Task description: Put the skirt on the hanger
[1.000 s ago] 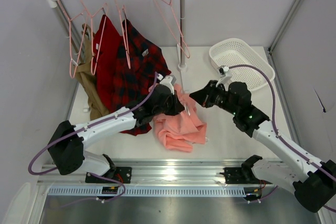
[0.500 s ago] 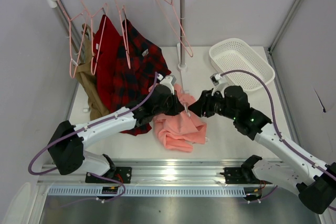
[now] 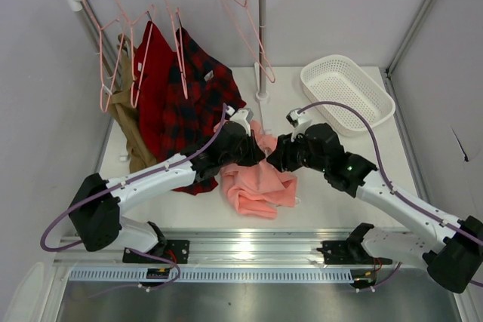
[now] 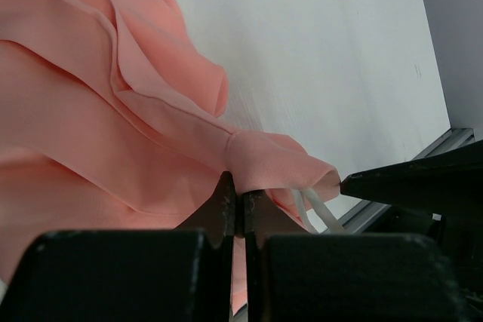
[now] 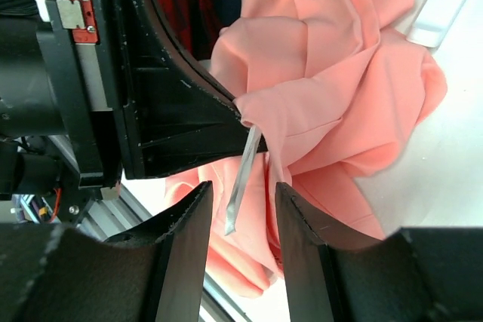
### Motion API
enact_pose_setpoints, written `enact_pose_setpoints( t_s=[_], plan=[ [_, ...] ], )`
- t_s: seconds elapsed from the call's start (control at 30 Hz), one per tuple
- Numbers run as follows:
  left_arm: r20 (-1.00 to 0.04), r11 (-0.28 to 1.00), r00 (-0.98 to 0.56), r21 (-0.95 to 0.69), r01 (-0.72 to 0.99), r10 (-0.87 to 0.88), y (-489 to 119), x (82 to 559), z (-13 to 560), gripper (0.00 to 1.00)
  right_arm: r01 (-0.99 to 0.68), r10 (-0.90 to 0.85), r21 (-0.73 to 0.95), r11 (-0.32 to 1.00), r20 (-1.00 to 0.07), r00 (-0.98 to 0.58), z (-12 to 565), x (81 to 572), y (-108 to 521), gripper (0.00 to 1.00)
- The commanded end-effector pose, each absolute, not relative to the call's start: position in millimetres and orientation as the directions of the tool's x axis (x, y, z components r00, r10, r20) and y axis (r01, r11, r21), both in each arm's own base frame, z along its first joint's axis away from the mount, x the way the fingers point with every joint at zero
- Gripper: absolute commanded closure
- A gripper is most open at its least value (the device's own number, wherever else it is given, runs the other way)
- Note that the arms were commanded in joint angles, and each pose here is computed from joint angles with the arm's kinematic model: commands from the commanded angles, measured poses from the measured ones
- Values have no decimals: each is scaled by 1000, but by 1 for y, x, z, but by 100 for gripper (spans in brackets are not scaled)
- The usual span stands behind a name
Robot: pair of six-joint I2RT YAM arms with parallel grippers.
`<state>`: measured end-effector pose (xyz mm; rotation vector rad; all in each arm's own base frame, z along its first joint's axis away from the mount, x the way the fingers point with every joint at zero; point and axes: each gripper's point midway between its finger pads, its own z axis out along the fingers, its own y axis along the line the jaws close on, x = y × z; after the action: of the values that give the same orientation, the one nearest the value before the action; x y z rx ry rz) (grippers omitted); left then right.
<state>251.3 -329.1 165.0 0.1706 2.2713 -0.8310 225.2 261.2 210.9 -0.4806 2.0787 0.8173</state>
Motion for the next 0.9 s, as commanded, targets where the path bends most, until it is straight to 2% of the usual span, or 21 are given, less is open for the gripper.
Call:
enact_pose_setpoints(
  t_s=[0.0, 0.17, 0.33, 0.4, 0.43, 0.47, 0.5, 0.53, 0.57, 0.87],
  plan=[
    [-697, 757, -704, -533, 377, -140, -335, 257, 195, 100, -611, -37, 335, 717, -857, -514, 236, 236, 265, 56],
    [-696, 757, -705, -531, 380, -135, -336, 257, 193, 100, -609, -51, 333, 720, -849, -525, 230, 237, 270, 62],
    [-699, 760, -702, -527, 380, -134, -336, 258, 193, 100, -621, -52, 335, 709, -853, -520, 232, 237, 274, 63],
    [-700, 760, -701, -526, 381, -133, -336, 258, 193, 100, -621, -60, 332, 710, -850, -524, 229, 236, 275, 66],
    [-701, 761, -701, -525, 380, -134, -336, 258, 193, 100, -615, -62, 329, 717, -848, -526, 227, 238, 274, 69],
    [-700, 763, -702, -523, 380, -131, -336, 258, 192, 100, -611, -62, 329, 720, -846, -530, 226, 238, 274, 78],
    [-701, 762, -701, -524, 381, -132, -336, 258, 192, 100, -610, -61, 328, 722, -847, -528, 227, 238, 274, 83],
    [-701, 763, -701, -523, 380, -131, -335, 258, 192, 100, -602, -57, 326, 729, -848, -527, 227, 239, 273, 95],
    [-701, 764, -701, -522, 379, -132, -335, 258, 191, 100, -599, -50, 325, 732, -851, -523, 229, 240, 272, 99],
    [-703, 766, -699, -519, 379, -131, -333, 258, 191, 100, -537, 75, 394, 746, -850, -521, 250, 243, 267, 100]
  ],
)
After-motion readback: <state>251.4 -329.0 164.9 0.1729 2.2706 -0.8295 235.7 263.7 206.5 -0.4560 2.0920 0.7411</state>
